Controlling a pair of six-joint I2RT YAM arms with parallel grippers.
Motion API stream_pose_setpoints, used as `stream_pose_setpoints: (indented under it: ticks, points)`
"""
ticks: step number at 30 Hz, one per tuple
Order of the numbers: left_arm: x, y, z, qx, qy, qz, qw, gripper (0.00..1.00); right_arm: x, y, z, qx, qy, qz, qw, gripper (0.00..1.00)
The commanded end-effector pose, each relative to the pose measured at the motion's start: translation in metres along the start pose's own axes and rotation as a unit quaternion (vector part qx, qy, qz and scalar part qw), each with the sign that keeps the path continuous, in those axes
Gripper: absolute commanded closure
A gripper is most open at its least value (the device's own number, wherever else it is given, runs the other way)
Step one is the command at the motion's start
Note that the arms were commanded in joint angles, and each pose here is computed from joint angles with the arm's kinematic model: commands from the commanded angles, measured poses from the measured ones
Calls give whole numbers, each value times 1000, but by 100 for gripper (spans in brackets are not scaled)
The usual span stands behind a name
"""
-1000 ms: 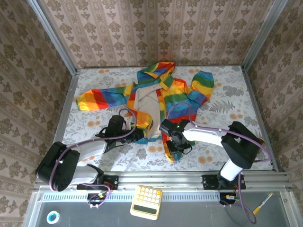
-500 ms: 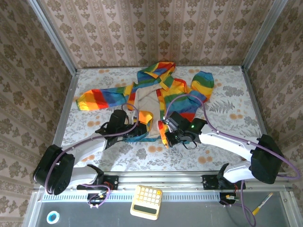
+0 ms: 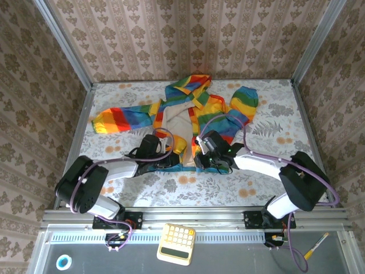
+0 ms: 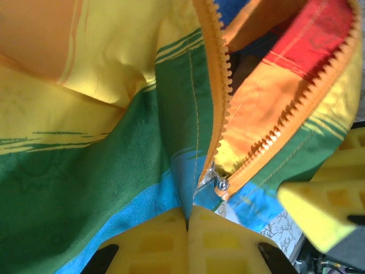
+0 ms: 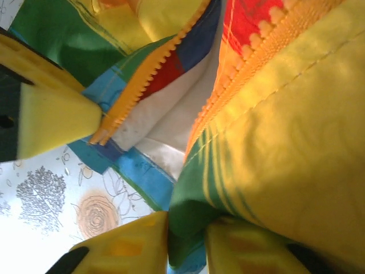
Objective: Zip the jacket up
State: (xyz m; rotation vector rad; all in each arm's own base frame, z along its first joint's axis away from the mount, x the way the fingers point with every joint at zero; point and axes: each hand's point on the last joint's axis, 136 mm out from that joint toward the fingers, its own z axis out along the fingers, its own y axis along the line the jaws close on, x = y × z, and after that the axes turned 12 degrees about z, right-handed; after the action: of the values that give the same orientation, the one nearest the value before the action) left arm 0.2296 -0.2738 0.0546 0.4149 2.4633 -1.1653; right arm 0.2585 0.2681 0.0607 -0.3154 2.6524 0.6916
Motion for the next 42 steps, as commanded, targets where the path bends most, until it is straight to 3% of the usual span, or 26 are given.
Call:
stream_pose_setpoints:
  ticks: [1, 6, 11, 22, 24, 28, 32, 42]
  points:
    - [-3, -4, 7, 13, -9, 2, 1000, 100, 3, 14, 8, -44, 7, 6, 999, 69]
    - [2, 0, 13, 14, -4, -6, 1000, 100, -2, -1, 14, 3, 8, 8, 1000, 60]
    - [4, 1, 17, 11, 0, -7, 1000, 100, -11, 2, 17, 3, 5, 16, 1000, 50]
    - [9, -1, 21, 10, 7, -10, 1000, 100, -23, 12, 25, 24, -5, 41, 999, 43]
    - [11, -2, 18, 8, 5, -11, 1000, 100, -23, 5, 29, 48, -2, 49, 998, 48]
    - [13, 0, 11, -5, -5, -6, 1000, 100, -20, -14, 27, 100, 0, 49, 994, 81]
    - [13, 0, 4, -11, -6, 7, 1000, 100, -22, -17, 11, 101, -15, 7, 995, 100]
    - [-21, -28, -30, -1, -62, 97, 993, 100, -39, 0, -38, -4, -41, -65, 997, 100]
